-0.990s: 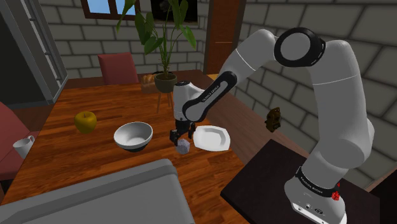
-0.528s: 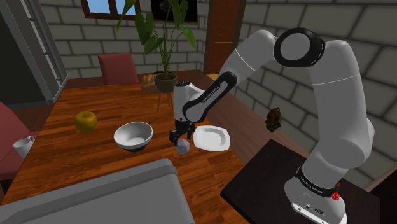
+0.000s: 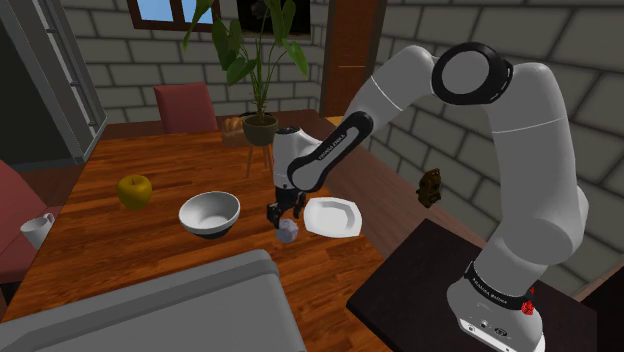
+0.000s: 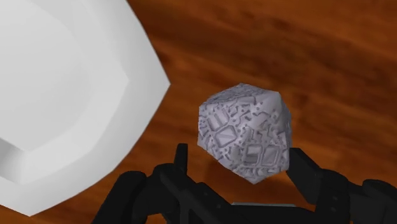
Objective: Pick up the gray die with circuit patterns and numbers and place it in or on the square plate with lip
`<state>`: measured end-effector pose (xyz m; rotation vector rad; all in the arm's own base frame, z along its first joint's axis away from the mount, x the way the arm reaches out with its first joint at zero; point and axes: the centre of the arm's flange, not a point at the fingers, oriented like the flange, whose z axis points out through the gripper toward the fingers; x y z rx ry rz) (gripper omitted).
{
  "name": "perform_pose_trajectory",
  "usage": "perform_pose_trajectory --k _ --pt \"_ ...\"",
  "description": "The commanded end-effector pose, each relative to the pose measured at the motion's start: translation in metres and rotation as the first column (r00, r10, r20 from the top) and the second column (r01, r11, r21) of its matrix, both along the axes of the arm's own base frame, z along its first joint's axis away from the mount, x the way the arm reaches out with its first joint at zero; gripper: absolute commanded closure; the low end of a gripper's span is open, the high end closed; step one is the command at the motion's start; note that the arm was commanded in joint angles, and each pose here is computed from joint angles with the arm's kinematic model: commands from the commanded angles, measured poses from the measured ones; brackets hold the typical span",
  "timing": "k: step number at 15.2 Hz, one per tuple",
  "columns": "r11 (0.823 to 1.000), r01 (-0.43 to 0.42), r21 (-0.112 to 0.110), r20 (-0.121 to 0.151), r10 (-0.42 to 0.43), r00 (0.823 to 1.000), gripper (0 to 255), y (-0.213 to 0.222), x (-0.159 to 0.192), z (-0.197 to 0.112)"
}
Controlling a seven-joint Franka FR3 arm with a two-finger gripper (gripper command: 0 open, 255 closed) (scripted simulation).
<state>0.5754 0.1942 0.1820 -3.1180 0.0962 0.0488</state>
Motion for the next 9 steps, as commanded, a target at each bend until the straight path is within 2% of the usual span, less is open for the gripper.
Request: perform_pose_trajectory --k 1,9 --pt "1.000 0.012 -0.024 -0.040 -0.013 0.999 255 -0.009 -0.005 -0.007" --pt "1.000 0.012 -0.024 -0.040 -0.013 0.999 255 -0.009 -0.005 0.035"
